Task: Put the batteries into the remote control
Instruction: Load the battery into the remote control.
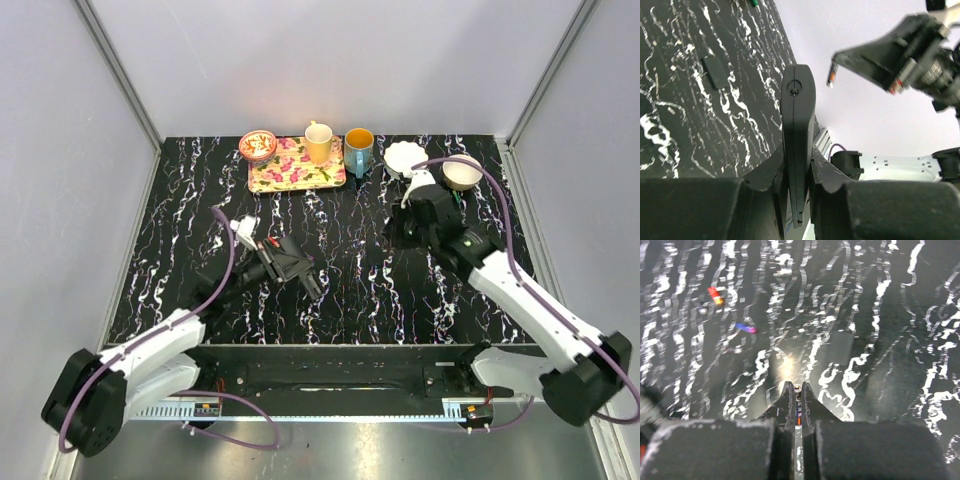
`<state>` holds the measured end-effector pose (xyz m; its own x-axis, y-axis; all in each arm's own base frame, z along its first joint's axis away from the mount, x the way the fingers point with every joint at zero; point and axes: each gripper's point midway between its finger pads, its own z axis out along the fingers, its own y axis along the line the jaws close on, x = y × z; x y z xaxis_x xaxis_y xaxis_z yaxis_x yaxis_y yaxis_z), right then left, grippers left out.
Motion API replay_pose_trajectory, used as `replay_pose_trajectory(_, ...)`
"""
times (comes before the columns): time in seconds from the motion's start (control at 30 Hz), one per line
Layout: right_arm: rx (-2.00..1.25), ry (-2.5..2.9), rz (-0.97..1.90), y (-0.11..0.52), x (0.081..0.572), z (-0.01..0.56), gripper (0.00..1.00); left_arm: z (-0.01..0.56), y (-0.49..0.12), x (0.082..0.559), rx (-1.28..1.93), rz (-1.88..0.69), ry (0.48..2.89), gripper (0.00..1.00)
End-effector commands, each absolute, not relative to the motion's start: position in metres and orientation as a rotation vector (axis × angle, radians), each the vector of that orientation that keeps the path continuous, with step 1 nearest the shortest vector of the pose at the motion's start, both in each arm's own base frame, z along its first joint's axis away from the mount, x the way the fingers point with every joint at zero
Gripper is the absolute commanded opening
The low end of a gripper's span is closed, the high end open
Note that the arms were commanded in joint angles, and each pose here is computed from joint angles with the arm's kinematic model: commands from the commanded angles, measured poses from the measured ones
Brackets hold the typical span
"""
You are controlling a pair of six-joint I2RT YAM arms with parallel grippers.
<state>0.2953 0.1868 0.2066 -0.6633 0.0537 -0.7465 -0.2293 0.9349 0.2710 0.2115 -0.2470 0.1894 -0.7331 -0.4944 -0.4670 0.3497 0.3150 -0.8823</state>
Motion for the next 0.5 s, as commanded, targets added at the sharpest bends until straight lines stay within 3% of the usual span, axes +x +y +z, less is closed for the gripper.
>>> replay_pose_trajectory(0.0, -0.172, 2.184, 0.541, 0.208, 0.267, 0.236, 0.0, 0.243, -0.261, 0.23, -0.081, -1.565, 1.695, 0.0)
replay_pose_trajectory(0.13, -0.302, 2.144, 0.649, 0.246, 0.231, 0.252, 0.0, 0.253, -0.275, 0.238, -0.061, -1.646, 1.659, 0.0)
replay_pose_trajectory(0.47, -0.425, 2.069, 0.653, 0.29, 0.212, 0.257, 0.0, 0.256, -0.303, 0.239, -0.05, -1.835, 1.626, 0.0)
